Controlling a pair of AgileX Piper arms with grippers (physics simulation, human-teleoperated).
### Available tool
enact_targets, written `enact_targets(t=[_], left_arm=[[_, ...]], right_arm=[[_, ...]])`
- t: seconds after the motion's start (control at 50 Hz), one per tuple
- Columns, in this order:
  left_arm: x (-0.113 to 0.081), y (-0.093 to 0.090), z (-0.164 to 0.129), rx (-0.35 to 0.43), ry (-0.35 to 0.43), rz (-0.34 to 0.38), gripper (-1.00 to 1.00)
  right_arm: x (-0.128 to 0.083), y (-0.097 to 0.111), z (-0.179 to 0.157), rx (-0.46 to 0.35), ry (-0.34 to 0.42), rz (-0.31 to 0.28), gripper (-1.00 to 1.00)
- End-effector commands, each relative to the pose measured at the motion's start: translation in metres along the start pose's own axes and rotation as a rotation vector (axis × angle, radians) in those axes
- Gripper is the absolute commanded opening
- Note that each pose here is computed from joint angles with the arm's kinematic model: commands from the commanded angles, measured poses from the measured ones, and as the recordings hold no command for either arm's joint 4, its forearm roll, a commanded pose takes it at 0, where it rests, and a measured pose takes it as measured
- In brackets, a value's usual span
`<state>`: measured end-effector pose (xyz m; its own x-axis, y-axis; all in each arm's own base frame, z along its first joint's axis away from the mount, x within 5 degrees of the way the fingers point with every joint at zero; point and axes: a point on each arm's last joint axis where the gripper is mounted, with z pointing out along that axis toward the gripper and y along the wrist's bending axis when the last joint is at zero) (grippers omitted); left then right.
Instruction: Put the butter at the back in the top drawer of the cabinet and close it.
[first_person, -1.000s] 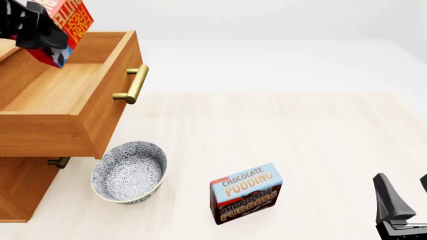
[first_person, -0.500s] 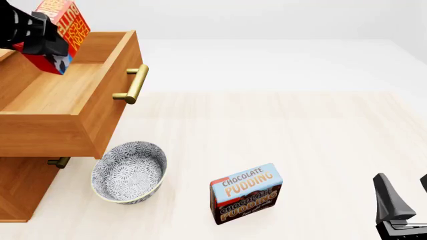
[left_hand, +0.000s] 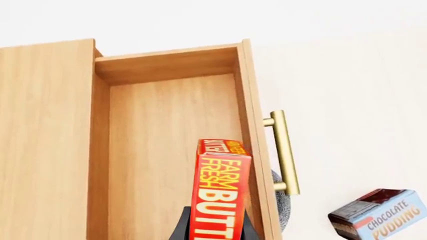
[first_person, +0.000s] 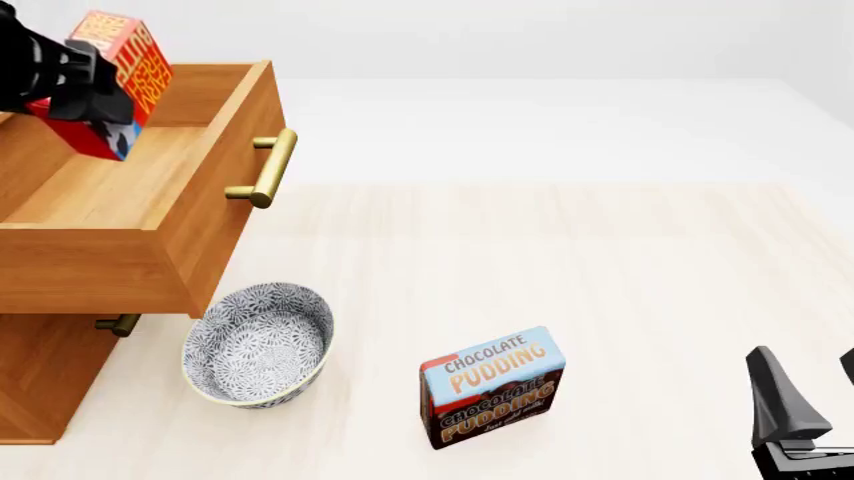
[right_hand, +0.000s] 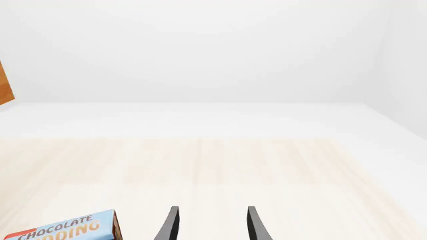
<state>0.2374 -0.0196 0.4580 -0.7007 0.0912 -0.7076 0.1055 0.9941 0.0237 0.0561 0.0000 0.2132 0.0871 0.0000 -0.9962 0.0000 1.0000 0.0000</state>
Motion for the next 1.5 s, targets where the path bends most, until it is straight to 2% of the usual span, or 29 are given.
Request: enact_targets(t=[0.02, 0.36, 1.5], left_arm=[[-0.001, 0.001, 0.004, -0.003, -0.007, -0.001, -1.00], [0.003, 0.003, 0.022, -0.008, 0.023, -0.028, -1.00], [0.010, 0.017, 0.029, -0.047, 0.046, -0.072, -1.00]], right_arm=[[0.000, 0.000, 0.000, 0.000, 0.000, 0.000, 1.00], [0.000, 0.000, 0.000, 0.000, 0.000, 0.000, 1.00], [0.000, 0.000, 0.000, 0.000, 0.000, 0.000, 1.00]])
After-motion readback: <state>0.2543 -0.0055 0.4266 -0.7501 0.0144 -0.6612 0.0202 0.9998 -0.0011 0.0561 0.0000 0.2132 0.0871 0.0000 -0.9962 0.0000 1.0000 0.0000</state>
